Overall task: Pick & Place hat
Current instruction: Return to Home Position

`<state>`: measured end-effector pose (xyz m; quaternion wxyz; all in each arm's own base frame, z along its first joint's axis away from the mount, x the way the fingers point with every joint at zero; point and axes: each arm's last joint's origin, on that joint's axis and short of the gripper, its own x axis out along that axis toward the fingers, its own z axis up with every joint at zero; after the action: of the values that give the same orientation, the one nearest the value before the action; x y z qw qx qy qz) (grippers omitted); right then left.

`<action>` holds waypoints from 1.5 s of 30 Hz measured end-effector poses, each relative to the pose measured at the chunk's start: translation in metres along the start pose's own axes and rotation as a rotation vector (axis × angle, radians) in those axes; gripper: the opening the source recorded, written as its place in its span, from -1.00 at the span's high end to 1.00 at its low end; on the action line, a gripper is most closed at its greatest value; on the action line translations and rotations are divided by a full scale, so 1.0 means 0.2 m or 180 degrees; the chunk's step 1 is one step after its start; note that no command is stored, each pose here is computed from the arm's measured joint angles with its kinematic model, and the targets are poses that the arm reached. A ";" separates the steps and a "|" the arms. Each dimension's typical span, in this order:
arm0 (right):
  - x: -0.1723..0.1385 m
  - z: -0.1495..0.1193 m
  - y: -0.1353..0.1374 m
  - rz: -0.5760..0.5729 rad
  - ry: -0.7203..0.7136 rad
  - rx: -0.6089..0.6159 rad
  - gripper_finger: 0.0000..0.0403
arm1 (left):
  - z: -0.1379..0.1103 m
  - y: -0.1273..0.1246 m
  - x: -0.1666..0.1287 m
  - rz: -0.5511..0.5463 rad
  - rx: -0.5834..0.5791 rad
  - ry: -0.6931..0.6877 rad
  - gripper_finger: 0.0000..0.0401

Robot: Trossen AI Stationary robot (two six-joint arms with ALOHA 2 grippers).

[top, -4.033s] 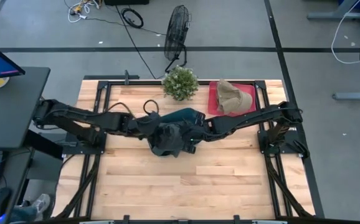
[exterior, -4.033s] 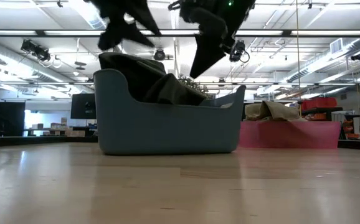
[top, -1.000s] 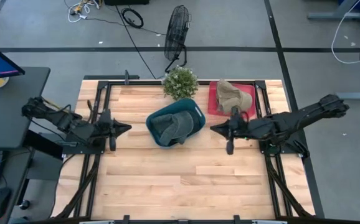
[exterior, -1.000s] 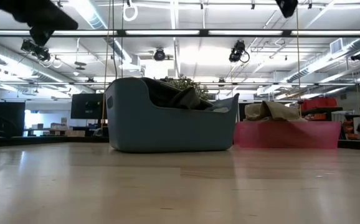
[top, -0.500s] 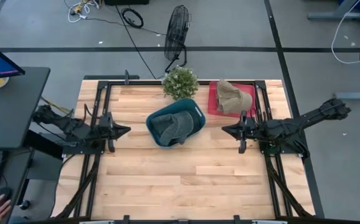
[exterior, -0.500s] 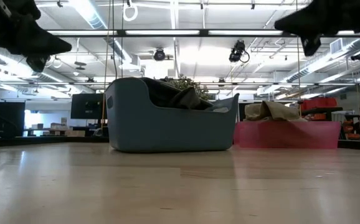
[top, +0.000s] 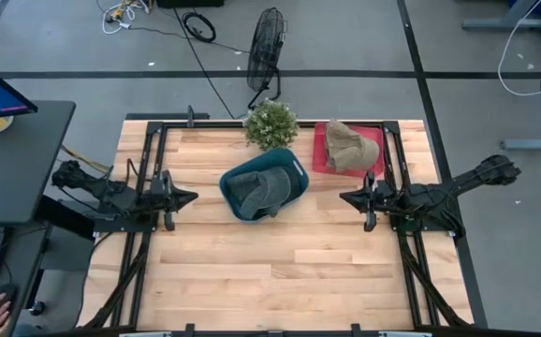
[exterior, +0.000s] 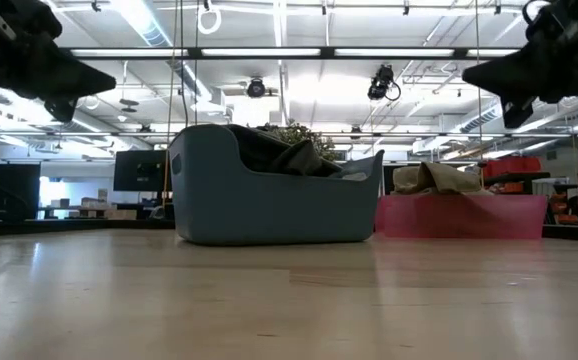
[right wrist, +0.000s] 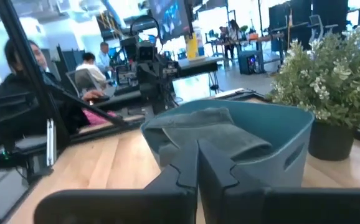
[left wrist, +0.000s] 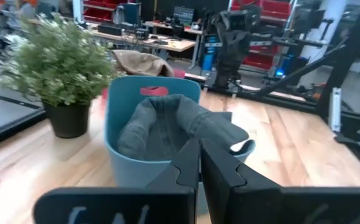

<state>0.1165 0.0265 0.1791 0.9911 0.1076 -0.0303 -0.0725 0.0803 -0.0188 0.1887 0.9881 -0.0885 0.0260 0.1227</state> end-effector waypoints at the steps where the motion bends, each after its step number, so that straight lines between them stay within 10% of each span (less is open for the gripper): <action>1: -0.01 -0.02 -0.01 0.0018 -0.0021 -0.0018 0.97 | -0.01 0.00 0.01 -0.0033 -0.0019 -0.0019 0.92; 45: -0.03 -0.11 -0.02 0.0309 0.0615 -0.0912 0.97 | -0.08 -0.03 0.04 -0.0311 0.1006 -0.0230 0.92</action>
<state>0.1115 0.0280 0.1565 0.9969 -0.0299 0.0706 -0.0174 0.0888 -0.0254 0.1736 0.9948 0.0713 0.0051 0.0720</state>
